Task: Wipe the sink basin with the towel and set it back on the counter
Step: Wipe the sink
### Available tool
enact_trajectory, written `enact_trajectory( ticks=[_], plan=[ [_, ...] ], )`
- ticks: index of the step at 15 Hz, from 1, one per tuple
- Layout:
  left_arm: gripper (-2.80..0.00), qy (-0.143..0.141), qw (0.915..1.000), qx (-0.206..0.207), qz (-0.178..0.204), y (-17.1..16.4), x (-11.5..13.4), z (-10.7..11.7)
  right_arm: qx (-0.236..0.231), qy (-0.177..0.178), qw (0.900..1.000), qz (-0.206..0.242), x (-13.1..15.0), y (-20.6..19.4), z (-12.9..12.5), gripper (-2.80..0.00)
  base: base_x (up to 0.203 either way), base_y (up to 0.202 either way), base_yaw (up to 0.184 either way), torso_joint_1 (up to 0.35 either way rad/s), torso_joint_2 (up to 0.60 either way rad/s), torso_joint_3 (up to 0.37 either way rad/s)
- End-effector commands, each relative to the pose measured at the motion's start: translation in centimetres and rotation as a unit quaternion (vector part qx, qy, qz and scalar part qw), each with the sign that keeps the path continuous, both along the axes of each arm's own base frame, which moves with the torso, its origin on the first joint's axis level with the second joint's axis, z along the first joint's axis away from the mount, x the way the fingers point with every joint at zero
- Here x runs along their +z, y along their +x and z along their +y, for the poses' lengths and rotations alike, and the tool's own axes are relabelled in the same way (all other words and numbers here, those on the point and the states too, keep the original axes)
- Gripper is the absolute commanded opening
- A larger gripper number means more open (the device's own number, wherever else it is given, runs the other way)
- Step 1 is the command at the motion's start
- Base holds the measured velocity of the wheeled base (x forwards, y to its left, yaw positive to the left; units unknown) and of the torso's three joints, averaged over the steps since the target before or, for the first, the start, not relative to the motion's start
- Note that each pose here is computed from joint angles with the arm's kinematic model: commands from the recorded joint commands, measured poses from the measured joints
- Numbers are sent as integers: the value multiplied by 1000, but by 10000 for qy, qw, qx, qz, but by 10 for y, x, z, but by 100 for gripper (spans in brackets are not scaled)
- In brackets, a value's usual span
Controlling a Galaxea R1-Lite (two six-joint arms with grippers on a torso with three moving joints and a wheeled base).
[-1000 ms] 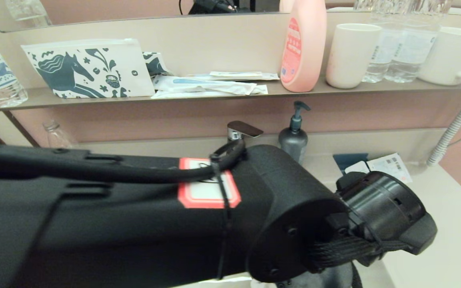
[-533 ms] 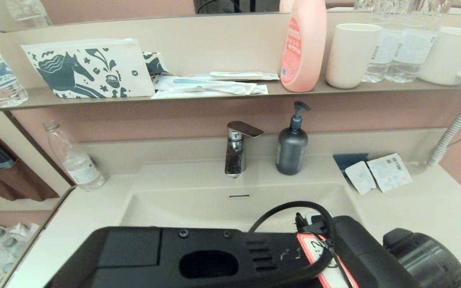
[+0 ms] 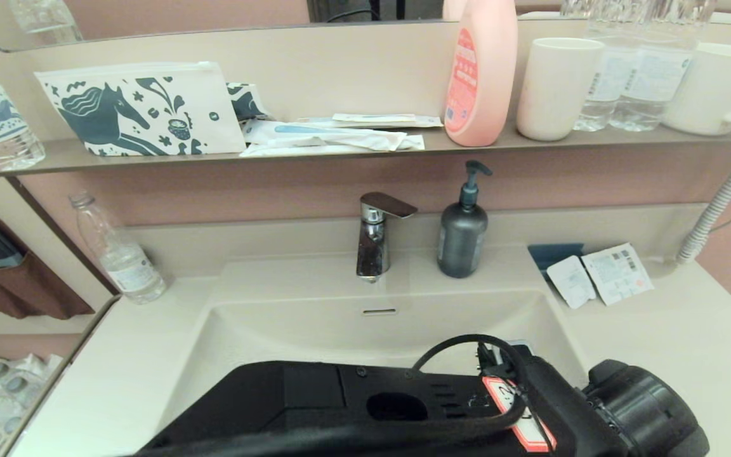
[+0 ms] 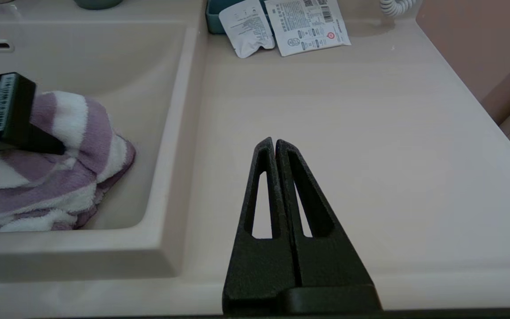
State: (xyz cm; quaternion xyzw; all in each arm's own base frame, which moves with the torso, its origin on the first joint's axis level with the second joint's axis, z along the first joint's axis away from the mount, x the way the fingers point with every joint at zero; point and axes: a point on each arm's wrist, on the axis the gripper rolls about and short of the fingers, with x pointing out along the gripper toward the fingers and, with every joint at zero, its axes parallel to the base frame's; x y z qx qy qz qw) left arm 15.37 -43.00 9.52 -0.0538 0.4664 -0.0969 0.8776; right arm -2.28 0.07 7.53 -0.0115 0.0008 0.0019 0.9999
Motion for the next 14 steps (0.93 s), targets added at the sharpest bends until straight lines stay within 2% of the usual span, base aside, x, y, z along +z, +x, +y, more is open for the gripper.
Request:
enact_trajectory(
  ticks=[1, 5, 8, 9, 14],
  plan=[
    [-280, -82, 9999, 3, 117, 7, -6, -1, 3, -3, 10000, -1, 0, 0, 0, -280, 0, 0, 0, 0, 0, 0],
    [-280, 350, 9990, 90, 258, 16, -29, 13, 1, 0, 10000, -1, 0, 0, 0, -280, 0, 0, 0, 0, 0, 0],
    [-280, 505, 9983, 156, 231, 39, -39, 33, -3, 0, 10000, -1, 0, 0, 0, -280, 0, 0, 0, 0, 0, 0],
    [-280, 461, 9986, 156, 229, 44, -38, 39, -1, 0, 10000, -1, 0, 0, 0, -280, 0, 0, 0, 0, 0, 0],
    [-280, 777, 9955, 133, 520, 37, -42, 68, -4, 0, 10000, -1, 0, 0, 0, -280, 0, 0, 0, 0, 0, 0]
  ],
)
